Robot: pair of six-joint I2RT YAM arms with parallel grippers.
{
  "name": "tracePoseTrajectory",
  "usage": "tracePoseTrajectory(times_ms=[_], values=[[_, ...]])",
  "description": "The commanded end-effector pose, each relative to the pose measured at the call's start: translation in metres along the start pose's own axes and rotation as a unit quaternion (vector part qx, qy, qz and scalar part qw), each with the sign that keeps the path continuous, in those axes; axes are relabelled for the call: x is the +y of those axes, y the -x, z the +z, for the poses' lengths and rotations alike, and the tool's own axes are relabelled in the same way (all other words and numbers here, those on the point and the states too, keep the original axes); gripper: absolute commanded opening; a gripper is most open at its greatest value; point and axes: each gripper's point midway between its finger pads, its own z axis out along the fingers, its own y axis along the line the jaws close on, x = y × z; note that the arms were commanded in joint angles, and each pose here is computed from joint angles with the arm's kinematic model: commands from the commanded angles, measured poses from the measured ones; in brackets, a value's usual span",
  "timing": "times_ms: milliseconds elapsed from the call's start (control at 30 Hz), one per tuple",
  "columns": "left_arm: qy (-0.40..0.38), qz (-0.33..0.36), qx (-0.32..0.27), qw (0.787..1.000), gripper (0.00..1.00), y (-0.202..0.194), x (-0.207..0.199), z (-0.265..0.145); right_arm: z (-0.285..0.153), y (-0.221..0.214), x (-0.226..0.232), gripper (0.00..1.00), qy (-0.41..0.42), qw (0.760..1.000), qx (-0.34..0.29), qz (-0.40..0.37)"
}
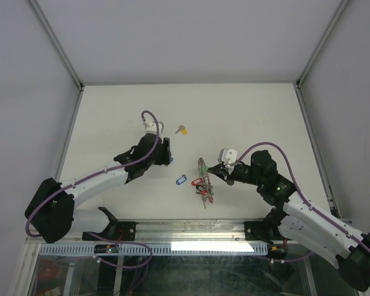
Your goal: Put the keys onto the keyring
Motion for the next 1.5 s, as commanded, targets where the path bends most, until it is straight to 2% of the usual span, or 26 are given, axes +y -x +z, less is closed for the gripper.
tracePoseTrajectory(times_ms=[0, 233, 367, 500, 900, 1467], values=[[0.03, -0.031, 0.023, 0.999, 0.53, 0.004, 0.031, 0.013, 0.002, 0.032, -0.007, 0.0, -0.005, 0.999, -0.041, -0.016], [0.007, -0.039, 0.037, 0.999, 0.54, 0.003, 0.046, 0.031, 0.004, 0.034, -0.002, 0.0, 0.01, 0.999, -0.05, -0.011], [-0.005, -0.039, 0.044, 0.998, 0.5, 0.002, 0.05, 0.038, 0.005, 0.032, -0.002, 0.0, 0.012, 0.999, -0.049, -0.01], [-0.02, -0.03, 0.067, 0.997, 0.45, -0.009, 0.048, 0.05, 0.006, 0.032, -0.001, 0.0, 0.014, 0.999, -0.05, -0.01], [-0.04, -0.018, 0.086, 0.995, 0.45, -0.021, 0.043, 0.062, 0.008, 0.032, -0.001, 0.0, 0.017, 0.998, -0.052, -0.009], [-0.036, -0.016, 0.087, 0.995, 0.26, -0.024, 0.045, 0.065, 0.009, 0.026, 0.002, 0.0, 0.022, 0.998, -0.052, -0.008]])
